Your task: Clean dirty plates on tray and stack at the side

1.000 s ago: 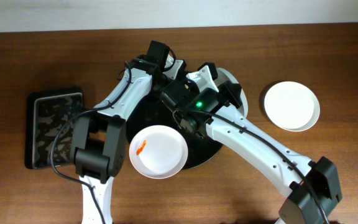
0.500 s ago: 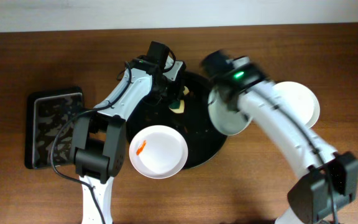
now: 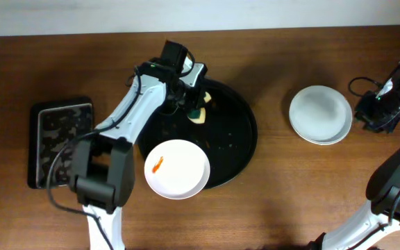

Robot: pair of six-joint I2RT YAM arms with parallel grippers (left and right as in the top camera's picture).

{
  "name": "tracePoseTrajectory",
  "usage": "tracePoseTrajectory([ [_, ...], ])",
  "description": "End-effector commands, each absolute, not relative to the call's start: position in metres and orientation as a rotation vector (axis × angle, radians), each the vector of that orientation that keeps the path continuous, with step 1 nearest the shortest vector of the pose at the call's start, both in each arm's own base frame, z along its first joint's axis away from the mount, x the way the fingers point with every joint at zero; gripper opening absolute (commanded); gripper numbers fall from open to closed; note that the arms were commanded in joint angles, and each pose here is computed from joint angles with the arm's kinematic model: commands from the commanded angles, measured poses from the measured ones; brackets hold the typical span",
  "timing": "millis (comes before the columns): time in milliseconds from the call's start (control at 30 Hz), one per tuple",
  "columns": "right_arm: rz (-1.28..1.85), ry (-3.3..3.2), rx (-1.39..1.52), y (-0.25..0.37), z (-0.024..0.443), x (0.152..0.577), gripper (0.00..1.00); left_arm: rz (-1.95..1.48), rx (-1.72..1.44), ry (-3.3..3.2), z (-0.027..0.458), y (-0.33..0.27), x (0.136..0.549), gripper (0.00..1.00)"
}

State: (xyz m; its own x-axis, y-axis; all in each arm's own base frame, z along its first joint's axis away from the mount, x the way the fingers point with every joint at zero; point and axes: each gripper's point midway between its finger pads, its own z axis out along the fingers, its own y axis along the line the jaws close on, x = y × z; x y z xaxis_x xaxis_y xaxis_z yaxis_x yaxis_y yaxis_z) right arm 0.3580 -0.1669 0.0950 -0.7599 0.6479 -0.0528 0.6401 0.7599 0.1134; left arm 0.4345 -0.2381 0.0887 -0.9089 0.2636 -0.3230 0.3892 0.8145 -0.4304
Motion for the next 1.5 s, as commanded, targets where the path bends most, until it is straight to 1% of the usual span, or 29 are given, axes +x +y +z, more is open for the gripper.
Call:
tracePoseTrajectory([
  [0,0.201,2.848,1.024,-0.16,0.104,0.359,0.52,-0.668,0.522,2.654,0.139,-0.229,0.437,0.0],
  [67,0.356,2.759,0.768,-0.122,0.16,0.37,0.55,-0.507,0.484,2.694,0.146,-0.207,0.432,0.0],
  [133,0.375,2.669,0.484,-0.063,0.221,0.37,0.59,-0.474,0.451,2.692,0.171,-0.189,0.42,0.0],
  [167,0.393,2.63,0.298,-0.016,0.25,0.364,0.62,-0.464,0.405,2.683,0.189,-0.171,0.415,0.0],
  [200,0.415,2.624,0.188,0.013,0.26,0.358,0.65,-0.43,0.34,2.689,0.2,-0.148,0.412,0.0],
  [267,0.469,2.692,-0.051,0.079,0.256,0.34,0.66,-0.164,0.073,2.774,0.199,-0.057,0.407,0.0],
  [300,0.493,2.742,-0.163,0.108,0.246,0.33,0.66,0.007,-0.126,2.833,0.187,0.01,0.397,0.0],
  [400,0.52,2.84,-0.344,0.154,0.217,0.317,0.64,0.191,-0.404,2.838,0.148,0.098,0.384,0.0],
  [467,0.514,2.978,-0.481,0.188,0.175,0.296,0.49,0.246,-0.561,2.829,0.093,0.14,0.364,0.0],
  [500,0.51,3.028,-0.465,0.198,0.163,0.291,0.49,0.25,-0.585,2.821,0.08,0.146,0.36,0.0],
  [533,0.502,3.099,-0.379,0.211,0.151,0.283,0.51,0.255,-0.591,2.806,0.062,0.15,0.357,0.0],
  [600,0.491,3.145,-0.406,0.231,0.142,0.268,0.53,0.26,-0.581,2.811,0.035,0.149,0.353,0.01],
  [667,0.49,3.145,-0.446,0.239,0.142,0.261,0.53,0.334,-0.591,2.802,0.021,0.158,0.351,0.11],
  [700,0.493,3.141,-0.458,0.241,0.142,0.259,0.53,0.344,-0.592,2.795,0.014,0.159,0.351,0.36],
  [733,0.495,3.137,-0.46,0.242,0.142,0.26,0.53,0.344,-0.592,2.798,0.013,0.159,0.351,0.47],
  [767,0.494,3.137,-0.46,0.242,0.142,0.26,0.53,0.345,-0.589,2.782,0.02,0.161,0.356,0.5],
  [800,0.494,3.137,-0.46,0.242,0.142,0.26,0.53,0.349,-0.574,2.764,0.031,0.163,0.362,0.5],
  [833,0.495,3.135,-0.46,0.242,0.142,0.26,0.53,0.358,-0.53,2.747,0.042,0.165,0.369,0.39],
  [867,0.498,3.131,-0.461,0.243,0.142,0.261,0.53,0.358,-0.527,2.743,0.044,0.166,0.371,0.19],
  [900,0.498,3.13,-0.46,0.243,0.142,0.261,0.53,0.348,-0.526,2.754,0.039,0.164,0.369,0.06],
  [933,0.498,3.13,-0.46,0.243,0.142,0.261,0.53,0.348,-0.526,2.754,0.029,0.164,0.37,0.0],
  [1033,0.498,3.13,-0.46,0.243,0.142,0.261,0.53,0.335,-0.531,2.855,-0.013,0.16,0.359,0.0],
  [1100,0.498,3.13,-0.46,0.243,0.142,0.261,0.53,0.322,-0.531,2.89,-0.025,0.158,0.355,0.0],
  [1167,0.498,3.13,-0.461,0.243,0.142,0.261,0.53,0.223,-0.502,2.893,-0.021,0.148,0.362,0.0],
  [1233,0.499,3.13,-0.46,0.243,0.142,0.261,0.53,0.213,-0.484,2.896,0.017,0.149,0.371,0.01],
  [1267,0.498,3.13,-0.46,0.243,0.142,0.261,0.53,0.213,-0.491,2.89,0.043,0.149,0.373,0.18],
  [1300,0.498,3.13,-0.461,0.243,0.142,0.261,0.53,0.207,-0.541,2.884,0.057,0.149,0.371,0.3],
  [1333,0.498,3.13,-0.461,0.243,0.142,0.261,0.54,0.195,-0.627,2.883,0.063,0.147,0.364,0.34],
  [1467,0.498,3.13,-0.459,0.243,0.142,0.262,0.54,0.118,-0.776,2.97,0.041,0.13,0.333,0.33],
])
